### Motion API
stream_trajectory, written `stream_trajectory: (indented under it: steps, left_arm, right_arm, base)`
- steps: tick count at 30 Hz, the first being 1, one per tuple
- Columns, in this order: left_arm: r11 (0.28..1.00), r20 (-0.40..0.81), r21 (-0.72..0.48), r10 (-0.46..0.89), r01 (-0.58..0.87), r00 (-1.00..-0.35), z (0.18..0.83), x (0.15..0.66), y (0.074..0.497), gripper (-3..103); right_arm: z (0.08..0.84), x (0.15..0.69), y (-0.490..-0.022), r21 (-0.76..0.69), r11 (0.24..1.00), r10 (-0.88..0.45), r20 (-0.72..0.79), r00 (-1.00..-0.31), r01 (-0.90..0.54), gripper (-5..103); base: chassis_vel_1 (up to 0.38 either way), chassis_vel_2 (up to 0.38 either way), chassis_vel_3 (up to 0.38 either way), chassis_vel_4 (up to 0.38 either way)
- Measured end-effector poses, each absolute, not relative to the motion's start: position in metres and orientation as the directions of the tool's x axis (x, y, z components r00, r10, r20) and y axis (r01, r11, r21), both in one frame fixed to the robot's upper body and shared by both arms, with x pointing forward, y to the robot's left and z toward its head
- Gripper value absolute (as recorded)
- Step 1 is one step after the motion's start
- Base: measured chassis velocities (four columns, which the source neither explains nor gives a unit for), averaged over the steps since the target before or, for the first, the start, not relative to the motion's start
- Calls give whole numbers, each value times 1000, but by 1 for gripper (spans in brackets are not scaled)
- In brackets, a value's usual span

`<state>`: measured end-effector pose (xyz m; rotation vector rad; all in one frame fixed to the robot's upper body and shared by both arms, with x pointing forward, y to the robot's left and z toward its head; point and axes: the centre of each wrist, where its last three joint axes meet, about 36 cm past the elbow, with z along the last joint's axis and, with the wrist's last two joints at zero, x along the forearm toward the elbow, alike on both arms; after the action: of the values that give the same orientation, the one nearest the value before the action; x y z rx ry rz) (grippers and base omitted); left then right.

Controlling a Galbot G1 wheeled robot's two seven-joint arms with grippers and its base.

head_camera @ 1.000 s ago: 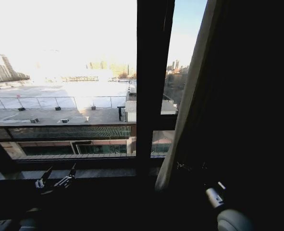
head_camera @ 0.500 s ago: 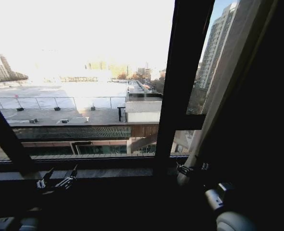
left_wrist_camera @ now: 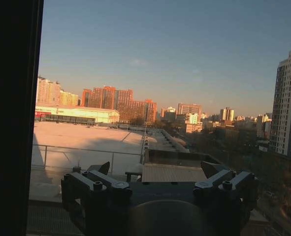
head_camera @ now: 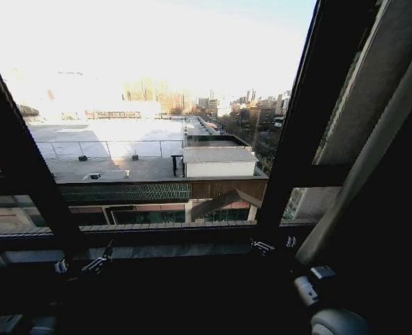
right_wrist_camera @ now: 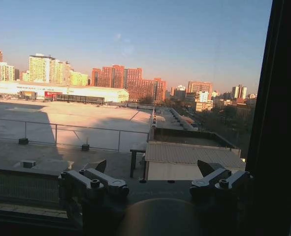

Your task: Open the curtains by pulling them apart, changing their state from closed to fully open.

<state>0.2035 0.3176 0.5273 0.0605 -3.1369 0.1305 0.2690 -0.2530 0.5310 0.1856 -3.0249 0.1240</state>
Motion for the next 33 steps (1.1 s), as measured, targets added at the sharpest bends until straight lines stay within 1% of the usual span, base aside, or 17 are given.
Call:
stream_trajectory:
  steps: [7, 33]
  left_arm:
    - [995, -16, -86, -46, -45, -999, 526, 202, 317, 100]
    - [995, -19, -86, -50, -49, -999, 526, 202, 317, 100]
  right_arm:
    - [528, 272, -255, -86, 988, -115, 116, -987, -125, 100]
    - [528, 271, -252, -76, 988, -125, 111, -986, -134, 100]
  base:
    - [334, 377, -338, -386]
    - [316, 394, -314, -394]
